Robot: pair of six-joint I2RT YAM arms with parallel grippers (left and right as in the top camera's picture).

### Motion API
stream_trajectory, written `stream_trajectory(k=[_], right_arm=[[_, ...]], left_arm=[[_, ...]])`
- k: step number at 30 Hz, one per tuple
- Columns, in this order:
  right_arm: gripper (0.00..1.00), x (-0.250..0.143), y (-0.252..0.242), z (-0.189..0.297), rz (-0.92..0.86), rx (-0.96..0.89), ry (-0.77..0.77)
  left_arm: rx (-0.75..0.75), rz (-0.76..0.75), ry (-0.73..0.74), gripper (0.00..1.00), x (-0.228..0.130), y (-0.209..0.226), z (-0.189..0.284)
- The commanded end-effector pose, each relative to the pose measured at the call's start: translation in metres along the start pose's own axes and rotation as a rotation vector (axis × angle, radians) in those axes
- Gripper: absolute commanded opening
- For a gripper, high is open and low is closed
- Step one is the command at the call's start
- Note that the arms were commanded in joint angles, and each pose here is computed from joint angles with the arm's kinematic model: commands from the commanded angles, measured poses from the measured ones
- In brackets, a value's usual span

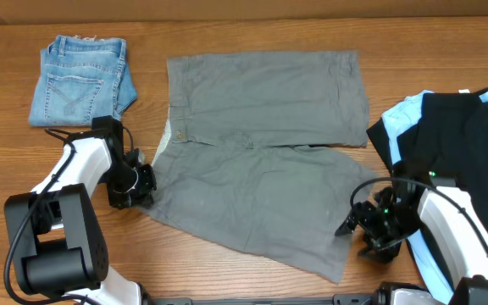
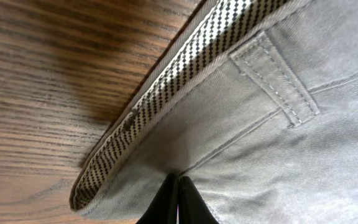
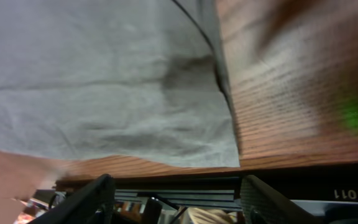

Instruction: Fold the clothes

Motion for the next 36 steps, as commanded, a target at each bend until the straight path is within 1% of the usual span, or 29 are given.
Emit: stream_trajectory(k=[1,5,12,13,15,17,18,20,22,26,27,28,29,30,31,32,34,36], right_arm=[[0.68,-0.008,-0.004,-0.011,-0.087,0.010,0.012],[0.67,-0.008,-0.017,-0.036,-0.139,-0.019,-0.003],[0.66,-0.019,-0.034,-0.065,-0.141,-0.071,0.016],[0.63,-0.018,-0.034,-0.066,-0.132,-0.074,0.010],[0.53,-0.017,-0.034,-0.066,-0.142,-0.074,0.001],[0.39,-0.016,-0.033,-0.066,-0.138,-0.073,0.000],[0.28,-0.017,-0.033,-0.066,-0.140,-0.073,0.005],[0.17,-0.020,-0.034,-0.065,-0.145,-0.078,0.015],[0.10,-0.022,-0.033,-0.064,-0.147,-0.079,0.027],[0.04,-0.021,-0.029,-0.057,-0.130,-0.077,0.025],[0.04,-0.021,-0.027,-0.055,-0.128,-0.075,0.022],[0.07,-0.020,-0.026,-0.053,-0.119,-0.073,0.018],[0.20,-0.019,-0.024,-0.050,-0.107,-0.072,0.011],[0.36,-0.018,-0.023,-0.049,-0.092,-0.068,0.005],[0.48,-0.019,-0.023,-0.049,-0.095,-0.069,0.008],[0.50,-0.021,-0.024,-0.049,-0.099,-0.073,0.016],[0.50,-0.025,-0.026,-0.050,-0.109,-0.081,0.033],[0.46,-0.028,-0.027,-0.051,-0.112,-0.084,0.042]], left_arm=[[-0.019,-0.002,-0.018,0.04,0.006,-0.005,0.005],[-0.022,-0.004,-0.027,0.04,0.008,-0.006,0.005],[-0.022,-0.005,-0.029,0.04,0.009,-0.006,0.005],[-0.023,-0.005,-0.032,0.04,0.009,-0.006,0.005],[-0.025,-0.006,-0.036,0.04,0.010,-0.006,0.005],[-0.025,-0.006,-0.036,0.04,0.010,-0.006,0.005],[-0.024,-0.006,-0.035,0.04,0.010,-0.006,0.005],[-0.023,-0.005,-0.031,0.04,0.009,-0.006,0.005],[-0.023,-0.005,-0.031,0.04,0.009,-0.006,0.005],[-0.023,-0.006,-0.032,0.04,0.010,-0.006,0.005],[-0.023,-0.005,-0.032,0.04,0.009,-0.006,0.005],[-0.023,-0.005,-0.031,0.04,0.009,-0.006,0.005],[-0.023,-0.005,-0.031,0.04,0.009,-0.006,0.005],[-0.023,-0.005,-0.031,0.04,0.009,-0.006,0.005],[-0.023,-0.005,-0.031,0.04,0.009,-0.006,0.005],[-0.023,-0.005,-0.031,0.04,0.009,-0.006,0.005],[-0.023,-0.005,-0.031,0.04,0.009,-0.006,0.005],[-0.023,-0.005,-0.032,0.04,0.009,-0.006,0.005]])
Point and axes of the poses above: each gripper's point midway between its finger pads, its own z axis back along the fingers, its own y axis along the line the jaws close on, x = y × z, the point moved 2 cm from there along z, back along the fingers, and after that the axes turned 9 degrees about z, right-handed, at the moved point
